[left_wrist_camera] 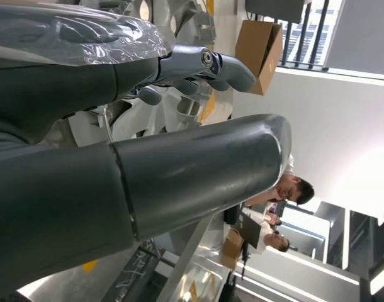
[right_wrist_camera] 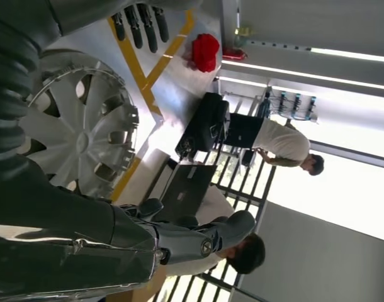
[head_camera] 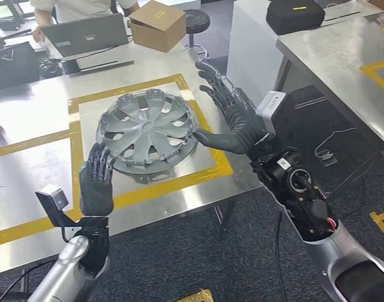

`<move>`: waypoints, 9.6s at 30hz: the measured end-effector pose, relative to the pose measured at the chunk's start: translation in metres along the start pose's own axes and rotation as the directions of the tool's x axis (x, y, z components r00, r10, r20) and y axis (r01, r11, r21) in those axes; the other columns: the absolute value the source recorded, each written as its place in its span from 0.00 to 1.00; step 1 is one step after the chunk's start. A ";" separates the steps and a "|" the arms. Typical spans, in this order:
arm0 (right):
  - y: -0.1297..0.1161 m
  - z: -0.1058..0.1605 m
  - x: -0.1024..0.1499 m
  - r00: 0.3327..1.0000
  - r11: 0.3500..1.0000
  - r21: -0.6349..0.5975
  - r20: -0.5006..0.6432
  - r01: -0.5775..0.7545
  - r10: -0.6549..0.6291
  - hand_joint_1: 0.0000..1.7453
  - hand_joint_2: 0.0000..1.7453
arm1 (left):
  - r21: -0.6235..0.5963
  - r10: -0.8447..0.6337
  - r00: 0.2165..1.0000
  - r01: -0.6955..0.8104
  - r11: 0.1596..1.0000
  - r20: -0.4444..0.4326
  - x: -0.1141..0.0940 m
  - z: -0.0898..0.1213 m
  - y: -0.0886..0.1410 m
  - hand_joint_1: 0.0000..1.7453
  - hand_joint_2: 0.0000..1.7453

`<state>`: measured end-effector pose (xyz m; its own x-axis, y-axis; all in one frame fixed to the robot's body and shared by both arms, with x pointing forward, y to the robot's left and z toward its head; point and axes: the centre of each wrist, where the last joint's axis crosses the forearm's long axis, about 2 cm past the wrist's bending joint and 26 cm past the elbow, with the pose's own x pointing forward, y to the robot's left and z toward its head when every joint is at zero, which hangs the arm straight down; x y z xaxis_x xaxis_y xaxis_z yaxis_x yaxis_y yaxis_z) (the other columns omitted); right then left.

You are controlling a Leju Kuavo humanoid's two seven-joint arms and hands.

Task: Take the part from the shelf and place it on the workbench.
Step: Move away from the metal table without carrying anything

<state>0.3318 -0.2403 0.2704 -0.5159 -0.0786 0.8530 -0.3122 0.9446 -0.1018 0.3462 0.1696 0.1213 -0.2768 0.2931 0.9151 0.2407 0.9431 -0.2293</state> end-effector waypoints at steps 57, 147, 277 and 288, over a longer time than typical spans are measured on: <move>-0.004 0.003 0.007 1.000 1.000 -0.005 0.013 -0.007 0.007 0.00 0.00 | 0.000 0.011 1.000 -0.011 1.000 0.010 0.003 -0.002 -0.004 0.00 0.00; 0.014 0.024 -0.006 0.996 0.997 0.078 -0.092 0.005 0.002 0.00 0.00 | 0.000 0.034 0.999 -0.034 0.999 0.015 0.013 -0.004 0.001 0.00 0.00; 0.014 0.027 -0.008 0.997 0.997 0.072 -0.077 -0.006 0.011 0.00 0.00 | 0.028 0.018 1.000 -0.019 0.999 0.020 0.019 -0.004 0.003 0.00 0.00; 0.013 0.027 -0.009 0.998 0.998 0.061 -0.066 -0.007 0.011 0.00 0.00 | 0.022 0.022 0.999 -0.023 0.999 0.024 0.019 -0.004 0.004 0.00 0.00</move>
<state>0.3103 -0.2356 0.2475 -0.4655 -0.0467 0.8838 -0.3567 0.9238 -0.1391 0.3458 0.1777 0.1391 -0.2939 0.3179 0.9014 0.2265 0.9394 -0.2574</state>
